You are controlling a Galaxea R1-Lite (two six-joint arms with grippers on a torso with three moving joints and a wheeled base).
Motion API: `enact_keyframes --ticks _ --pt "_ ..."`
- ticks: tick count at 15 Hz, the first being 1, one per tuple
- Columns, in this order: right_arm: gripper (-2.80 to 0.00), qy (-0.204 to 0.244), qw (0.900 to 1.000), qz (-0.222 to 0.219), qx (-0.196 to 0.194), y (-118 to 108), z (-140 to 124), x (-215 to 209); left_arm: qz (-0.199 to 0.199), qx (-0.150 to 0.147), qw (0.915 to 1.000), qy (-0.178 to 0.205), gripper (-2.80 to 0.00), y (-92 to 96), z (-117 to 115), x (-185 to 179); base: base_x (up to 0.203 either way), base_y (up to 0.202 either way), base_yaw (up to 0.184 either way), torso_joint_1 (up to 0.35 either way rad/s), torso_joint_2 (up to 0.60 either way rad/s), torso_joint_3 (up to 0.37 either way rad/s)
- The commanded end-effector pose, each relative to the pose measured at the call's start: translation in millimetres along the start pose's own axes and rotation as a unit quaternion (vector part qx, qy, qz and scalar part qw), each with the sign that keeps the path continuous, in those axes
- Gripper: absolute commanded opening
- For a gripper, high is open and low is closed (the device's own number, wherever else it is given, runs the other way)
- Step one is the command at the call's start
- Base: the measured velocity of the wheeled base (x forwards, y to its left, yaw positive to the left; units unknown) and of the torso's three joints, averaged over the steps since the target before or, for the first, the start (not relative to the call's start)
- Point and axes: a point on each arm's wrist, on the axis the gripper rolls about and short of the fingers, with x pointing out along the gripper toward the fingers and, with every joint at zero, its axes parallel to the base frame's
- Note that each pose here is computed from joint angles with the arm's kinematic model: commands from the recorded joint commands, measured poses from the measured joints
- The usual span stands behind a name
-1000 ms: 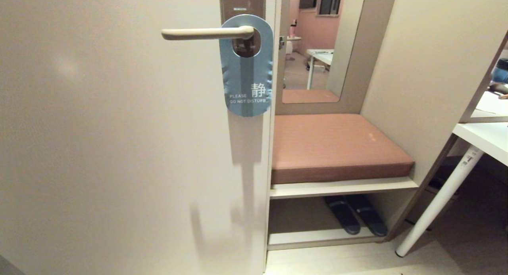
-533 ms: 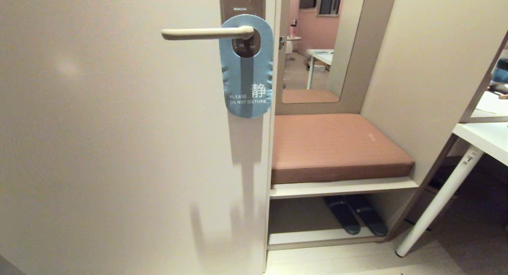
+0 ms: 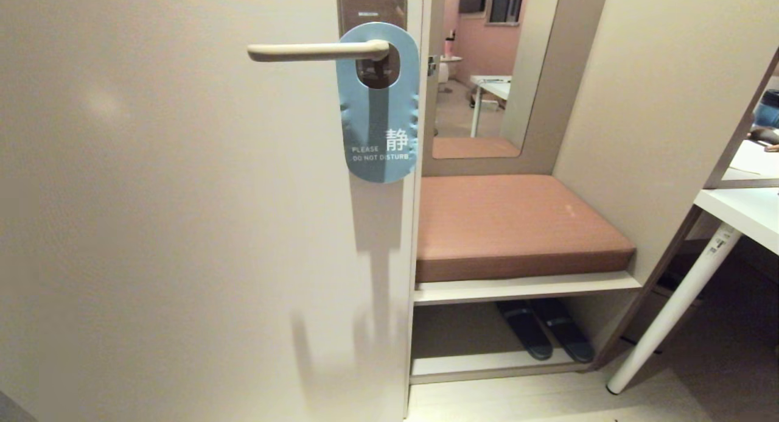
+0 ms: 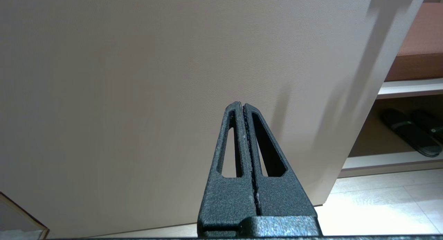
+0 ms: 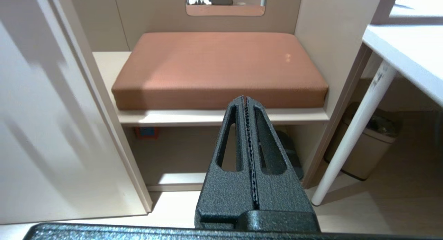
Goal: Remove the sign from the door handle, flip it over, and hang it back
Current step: Take down the sign
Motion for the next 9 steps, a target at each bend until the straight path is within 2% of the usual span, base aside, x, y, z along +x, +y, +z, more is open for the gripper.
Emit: enact_keyframes --ticks 1,6,9 --pt "-2.8 0.048 0.999 -0.002 0.0 0.8 25.8 29.8 0.0 0.0 1.0 0.0 -2.8 0.0 0.1 0.1 0.0 0.0 0.0 0.0 0.0 0.0" --pt "-2.8 0.075 0.997 0.009 0.001 3.7 95.5 102.2 0.0 0.0 1.0 0.0 -2.8 0.0 0.0 -0.1 0.0 0.0 0.0 0.0 0.0 0.0" --pt "-2.8 0.081 0.995 0.066 -0.003 9.4 124.8 149.1 0.0 0.0 1.0 0.0 -2.8 0.0 0.0 0.0 0.0 0.0 0.0 0.0 0.0 0.0"
